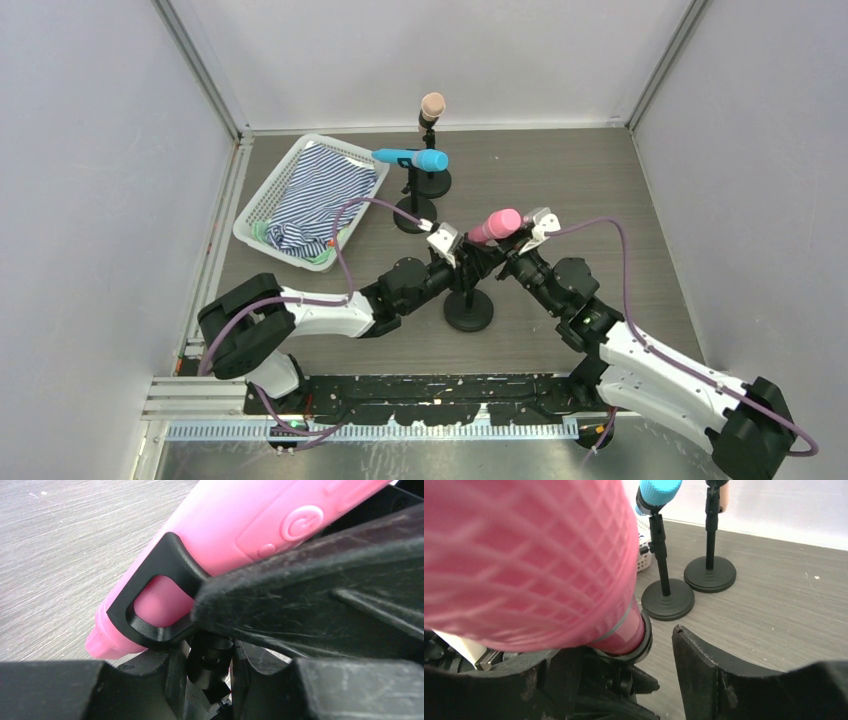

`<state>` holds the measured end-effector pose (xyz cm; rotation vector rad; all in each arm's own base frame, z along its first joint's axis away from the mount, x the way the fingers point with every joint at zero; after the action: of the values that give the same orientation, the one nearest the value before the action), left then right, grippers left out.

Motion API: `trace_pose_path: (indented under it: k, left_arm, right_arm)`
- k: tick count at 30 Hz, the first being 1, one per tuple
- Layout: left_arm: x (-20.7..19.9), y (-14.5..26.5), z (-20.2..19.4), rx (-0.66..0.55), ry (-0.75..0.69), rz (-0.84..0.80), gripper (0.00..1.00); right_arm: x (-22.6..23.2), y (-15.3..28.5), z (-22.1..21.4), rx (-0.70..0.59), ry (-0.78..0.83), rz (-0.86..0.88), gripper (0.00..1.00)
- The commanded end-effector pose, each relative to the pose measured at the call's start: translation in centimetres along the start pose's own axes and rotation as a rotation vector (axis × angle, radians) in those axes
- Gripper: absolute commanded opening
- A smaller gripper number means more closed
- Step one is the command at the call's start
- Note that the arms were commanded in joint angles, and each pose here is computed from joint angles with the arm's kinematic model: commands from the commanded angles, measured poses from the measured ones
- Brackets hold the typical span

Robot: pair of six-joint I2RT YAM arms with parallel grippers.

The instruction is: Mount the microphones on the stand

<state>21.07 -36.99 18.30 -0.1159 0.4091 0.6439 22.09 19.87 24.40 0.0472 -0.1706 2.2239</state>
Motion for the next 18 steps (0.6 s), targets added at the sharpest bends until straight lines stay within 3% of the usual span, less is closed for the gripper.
trace_pose_path:
  k: [1,7,18]
  left_arm:
    - [-0.8,0.3,1.6,-0.063,0.002,-0.027,0.00]
    - [0.1,0.5,1.0,-0.043,-0.048,0.015,0.00]
    - [1.6,0.3,1.4,-0.017,-0.206,0.100,0.00]
  right_arm:
    - [0.5,1.4,2.3,0.020,-0.058,0.015,0.69]
    - [0.5,4.5,5.3,0.035,-0.149,-0.014,0.70]
    - [1.9,8.5,10.0,0.299,-0.227,0.000,0.70]
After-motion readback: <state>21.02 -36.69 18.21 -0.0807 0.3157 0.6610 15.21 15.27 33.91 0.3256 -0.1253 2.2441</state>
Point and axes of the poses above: each gripper's point midway between its finger pads, its own y axis back along the fingers, its own x axis along the line the jaws close on, z = x × y, the point moved 4 cm from there along y, back along the fingers, and after that the axes turned 6 degrees about y, right-handed, at the moved point
